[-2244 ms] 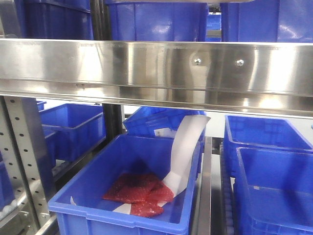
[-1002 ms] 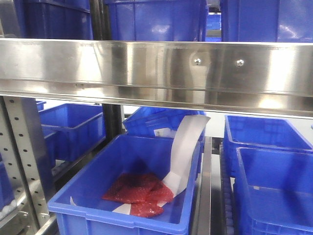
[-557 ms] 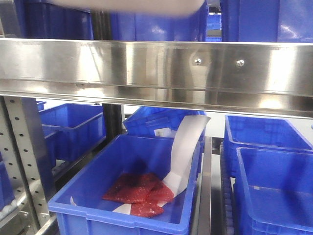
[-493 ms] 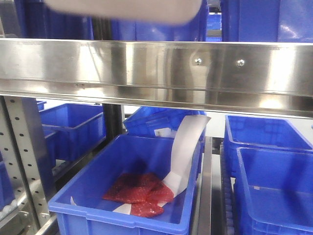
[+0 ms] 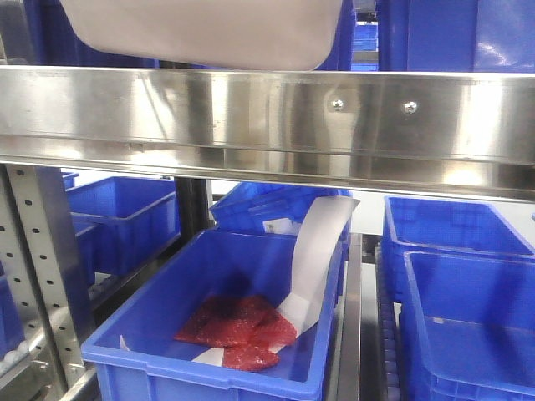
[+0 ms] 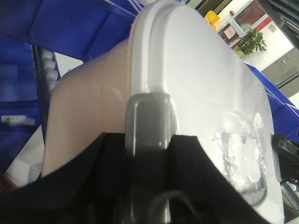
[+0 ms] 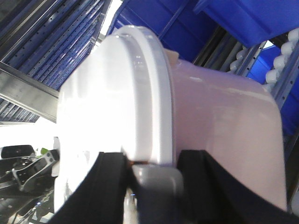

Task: Grab white bin and place on right shelf
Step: 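Push the bin forward onto the upper roller shelf with both grippers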

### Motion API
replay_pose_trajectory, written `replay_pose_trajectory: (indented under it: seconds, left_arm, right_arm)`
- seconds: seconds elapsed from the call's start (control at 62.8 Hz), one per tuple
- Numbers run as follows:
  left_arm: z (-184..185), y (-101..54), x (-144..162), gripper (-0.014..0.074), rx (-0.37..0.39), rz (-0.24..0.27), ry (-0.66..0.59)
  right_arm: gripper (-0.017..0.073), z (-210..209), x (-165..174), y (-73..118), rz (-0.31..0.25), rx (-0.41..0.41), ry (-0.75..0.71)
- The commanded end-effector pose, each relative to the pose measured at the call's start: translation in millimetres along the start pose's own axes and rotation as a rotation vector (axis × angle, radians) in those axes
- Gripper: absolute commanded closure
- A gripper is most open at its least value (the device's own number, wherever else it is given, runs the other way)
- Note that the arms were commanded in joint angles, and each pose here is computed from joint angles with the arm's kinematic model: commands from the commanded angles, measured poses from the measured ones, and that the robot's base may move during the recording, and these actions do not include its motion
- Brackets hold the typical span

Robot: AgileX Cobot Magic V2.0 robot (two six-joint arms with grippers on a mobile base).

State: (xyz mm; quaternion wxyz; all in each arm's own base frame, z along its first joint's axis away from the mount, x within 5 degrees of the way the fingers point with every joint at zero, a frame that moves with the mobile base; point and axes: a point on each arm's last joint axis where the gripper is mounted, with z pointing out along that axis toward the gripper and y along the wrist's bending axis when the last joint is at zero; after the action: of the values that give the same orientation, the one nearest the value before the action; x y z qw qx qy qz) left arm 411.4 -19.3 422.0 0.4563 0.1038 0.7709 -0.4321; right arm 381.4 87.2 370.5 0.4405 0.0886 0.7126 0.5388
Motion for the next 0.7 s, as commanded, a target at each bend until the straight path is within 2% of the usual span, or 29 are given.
replay_pose_trajectory:
  seconds: [0.0,0.095,0.159,0.223,0.286,0.525,0.684]
  left_arm:
    - [-2,-53.6,-2,0.0513,0.222,0.078,0.046]
    - [-2,-53.3,-2,0.0368,0.219,0.078,0.042]
    - [-2,-52.9,-3,0.0296,0.214,0.077,0.035]
    - [-2,-52.7,-3,0.0268,0.212,0.077,0.033]
    - [-2,-52.6,-3,0.0256,0.211,0.077,0.033]
    - [-4,-50.7,-4,0.0256,0.204,0.076,0.029]
    - [-7,-47.6,-5,0.0256,0.195,0.074,0.023]
  right_arm:
    - [0.0501,-7,8,62.8,0.038,-0.307,0.066]
    - [0.0425,-7,8,62.6,0.026,-0.304,0.062]
    - [0.0253,-7,8,61.6,0.016,-0.293,0.057]
    - [0.005,-6,7,60.5,0.015,-0.281,0.049]
    - [-0.0091,-6,7,59.5,0.01,-0.27,0.046]
    - [-0.0074,-8,4,53.3,-0.037,-0.227,0.048]
    - [-0.0074,-10,0,50.2,-0.046,-0.214,0.041]
